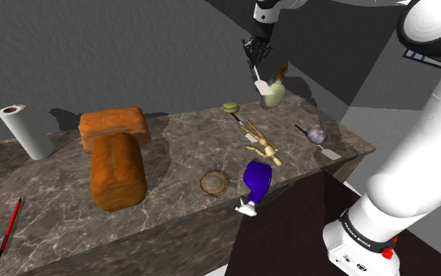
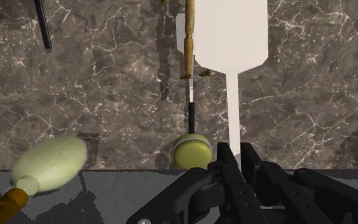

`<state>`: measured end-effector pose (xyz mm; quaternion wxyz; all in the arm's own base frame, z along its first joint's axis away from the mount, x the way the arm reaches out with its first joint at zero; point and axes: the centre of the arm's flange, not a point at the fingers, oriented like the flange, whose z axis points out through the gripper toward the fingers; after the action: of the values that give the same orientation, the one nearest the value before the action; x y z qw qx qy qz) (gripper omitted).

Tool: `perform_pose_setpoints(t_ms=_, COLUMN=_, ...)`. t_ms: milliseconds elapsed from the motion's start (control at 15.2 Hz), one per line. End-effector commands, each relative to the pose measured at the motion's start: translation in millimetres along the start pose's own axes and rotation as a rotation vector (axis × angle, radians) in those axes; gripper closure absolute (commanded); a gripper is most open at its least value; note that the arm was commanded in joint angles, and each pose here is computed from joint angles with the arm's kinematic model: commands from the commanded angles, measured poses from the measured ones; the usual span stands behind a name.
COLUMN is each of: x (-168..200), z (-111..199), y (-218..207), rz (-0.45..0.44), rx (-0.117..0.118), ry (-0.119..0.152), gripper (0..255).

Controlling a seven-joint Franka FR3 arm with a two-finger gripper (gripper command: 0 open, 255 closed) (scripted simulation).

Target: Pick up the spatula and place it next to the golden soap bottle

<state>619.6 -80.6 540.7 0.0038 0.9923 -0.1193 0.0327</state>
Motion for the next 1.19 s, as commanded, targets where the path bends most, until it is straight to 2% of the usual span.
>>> perform_pose_setpoints(t_ms=0, x=3, z=0, y=27, rz=-0.002, rx=0.000, ry=0.001, gripper=255)
perform_pose_setpoints(t_ms=924, x=38, z=2, y=212, rz=-0.002, rx=0.000, ry=0.001, gripper=255)
perform_pose_setpoints(t_ms=1122, x=37, z=18, y=212, rz=-0.002, rx=0.000, ry=0.001, gripper=255)
